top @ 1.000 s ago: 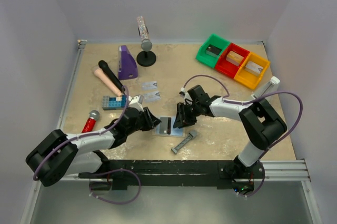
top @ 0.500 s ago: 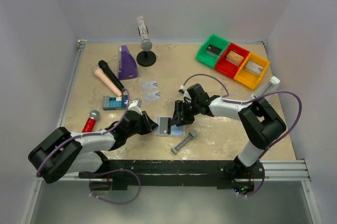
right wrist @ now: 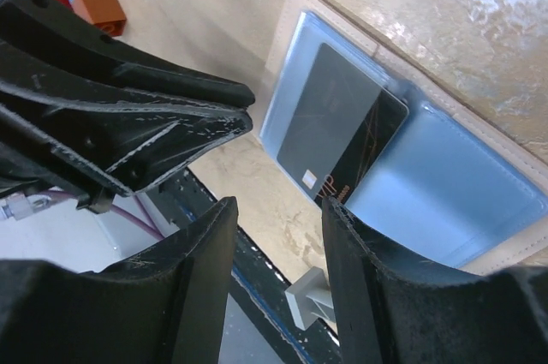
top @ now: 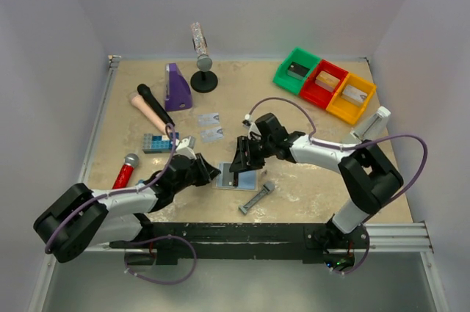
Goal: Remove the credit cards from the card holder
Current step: Remove the credit card from the card holder.
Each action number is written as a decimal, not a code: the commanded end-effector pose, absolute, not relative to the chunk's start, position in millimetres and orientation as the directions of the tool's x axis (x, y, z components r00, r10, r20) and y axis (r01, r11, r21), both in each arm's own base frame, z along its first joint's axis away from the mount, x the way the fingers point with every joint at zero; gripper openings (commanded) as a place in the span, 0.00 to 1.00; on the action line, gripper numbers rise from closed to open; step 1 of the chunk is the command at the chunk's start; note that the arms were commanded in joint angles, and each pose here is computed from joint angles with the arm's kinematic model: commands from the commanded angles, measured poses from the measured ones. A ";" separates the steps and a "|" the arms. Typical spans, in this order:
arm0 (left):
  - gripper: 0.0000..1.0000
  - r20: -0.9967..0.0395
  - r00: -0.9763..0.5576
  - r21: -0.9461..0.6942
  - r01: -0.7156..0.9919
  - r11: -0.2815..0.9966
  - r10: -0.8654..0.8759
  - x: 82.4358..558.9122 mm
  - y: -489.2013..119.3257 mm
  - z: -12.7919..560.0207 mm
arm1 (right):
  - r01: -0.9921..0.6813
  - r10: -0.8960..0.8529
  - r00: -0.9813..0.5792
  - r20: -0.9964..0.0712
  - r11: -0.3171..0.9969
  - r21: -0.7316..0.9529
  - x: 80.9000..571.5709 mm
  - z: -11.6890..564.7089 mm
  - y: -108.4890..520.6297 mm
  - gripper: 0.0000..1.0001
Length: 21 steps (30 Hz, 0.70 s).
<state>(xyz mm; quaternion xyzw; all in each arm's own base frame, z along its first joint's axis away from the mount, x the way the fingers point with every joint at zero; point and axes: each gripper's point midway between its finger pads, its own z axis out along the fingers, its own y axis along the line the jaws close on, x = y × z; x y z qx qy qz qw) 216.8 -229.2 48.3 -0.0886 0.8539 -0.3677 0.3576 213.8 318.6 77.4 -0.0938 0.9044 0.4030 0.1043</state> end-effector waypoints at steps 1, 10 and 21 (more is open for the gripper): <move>0.23 -0.552 -0.712 -0.720 0.146 0.679 -0.433 224.6 -239.0 60.2 | -0.197 -0.057 -0.975 -0.217 0.679 0.707 216.0 65.9 321.4 0.49; 0.20 -0.545 -0.723 -0.712 0.131 0.690 -0.424 225.1 -239.5 49.4 | -0.155 -0.050 -0.985 -0.165 0.679 0.718 215.3 46.2 325.9 0.50; 0.13 -0.528 -0.741 -0.701 0.104 0.706 -0.416 218.4 -233.9 34.9 | -0.130 -0.036 -0.989 -0.143 0.671 0.730 212.5 41.1 326.6 0.49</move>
